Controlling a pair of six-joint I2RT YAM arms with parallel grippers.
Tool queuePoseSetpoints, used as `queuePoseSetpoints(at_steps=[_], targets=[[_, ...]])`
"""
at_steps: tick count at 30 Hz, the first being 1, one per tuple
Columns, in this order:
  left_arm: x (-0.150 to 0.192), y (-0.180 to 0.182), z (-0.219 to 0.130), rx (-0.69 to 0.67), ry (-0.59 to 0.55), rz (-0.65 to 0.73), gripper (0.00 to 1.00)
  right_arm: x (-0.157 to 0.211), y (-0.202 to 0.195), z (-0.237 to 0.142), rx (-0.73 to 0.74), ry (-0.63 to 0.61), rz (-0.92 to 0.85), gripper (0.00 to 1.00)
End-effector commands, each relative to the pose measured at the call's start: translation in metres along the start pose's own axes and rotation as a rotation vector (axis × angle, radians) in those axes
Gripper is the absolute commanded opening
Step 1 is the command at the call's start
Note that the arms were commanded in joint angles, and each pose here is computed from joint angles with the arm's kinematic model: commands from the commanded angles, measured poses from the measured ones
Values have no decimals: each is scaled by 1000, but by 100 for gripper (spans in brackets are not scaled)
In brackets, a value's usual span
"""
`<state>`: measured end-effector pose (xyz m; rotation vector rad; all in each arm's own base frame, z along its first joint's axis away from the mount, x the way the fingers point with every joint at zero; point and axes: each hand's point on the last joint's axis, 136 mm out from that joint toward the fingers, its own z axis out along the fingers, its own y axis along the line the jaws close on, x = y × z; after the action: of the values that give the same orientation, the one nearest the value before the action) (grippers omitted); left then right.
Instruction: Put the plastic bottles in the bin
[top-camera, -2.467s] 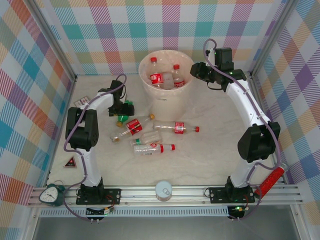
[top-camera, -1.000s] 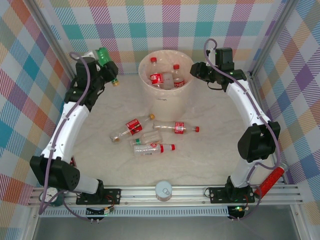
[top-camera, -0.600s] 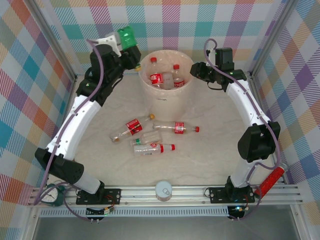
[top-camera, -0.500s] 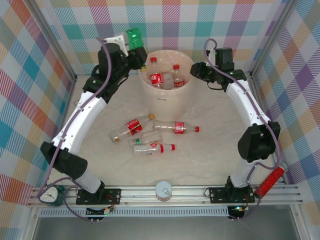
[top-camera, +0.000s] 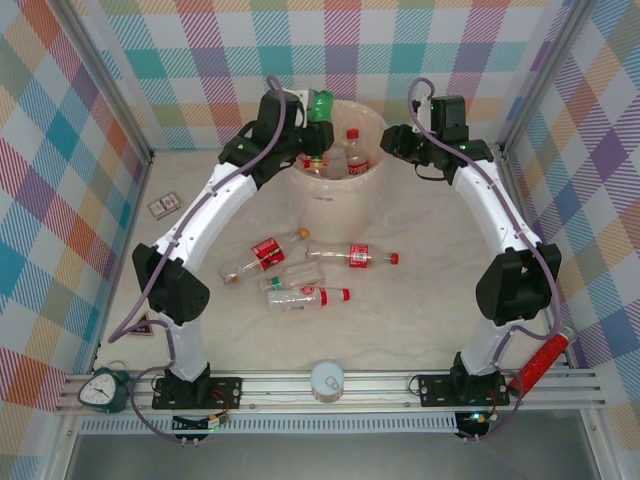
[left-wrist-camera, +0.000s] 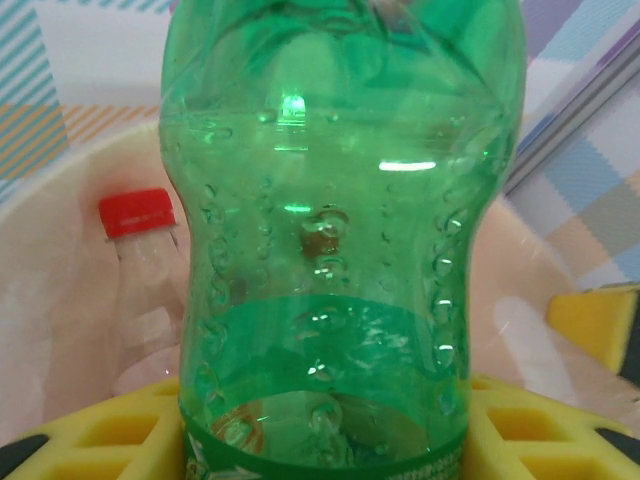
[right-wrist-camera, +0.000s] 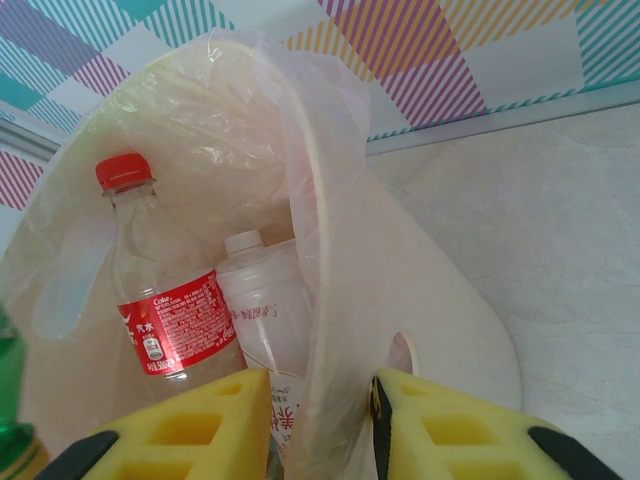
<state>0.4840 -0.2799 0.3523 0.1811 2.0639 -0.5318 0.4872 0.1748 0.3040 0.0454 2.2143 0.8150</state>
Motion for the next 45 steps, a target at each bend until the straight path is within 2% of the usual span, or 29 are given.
queuePoseSetpoints(at_steps=[1,8,13,21,26,34,41,43,45], targets=[[18,-2,8,4,77,40,46,26,-11,1,38,82,36,32],[51,-6,37,17,197,72,49,27,-13,3,39,87,37,32],[65,-7,46,18,238,82,62,28,-13,4,37,89,37,32],[62,-21,47,92,214,67,78,29,-14,6,35,91,40,32],[58,-27,45,126,202,71,93,30,-14,7,34,93,41,32],[56,-32,42,148,197,68,94,29,-12,6,24,92,38,33],[49,-37,32,168,177,72,95,24,-2,0,-6,91,33,43],[42,-39,26,174,159,77,99,21,0,-3,-2,84,25,46],[34,-42,18,185,139,86,100,20,3,-7,-7,82,17,48]])
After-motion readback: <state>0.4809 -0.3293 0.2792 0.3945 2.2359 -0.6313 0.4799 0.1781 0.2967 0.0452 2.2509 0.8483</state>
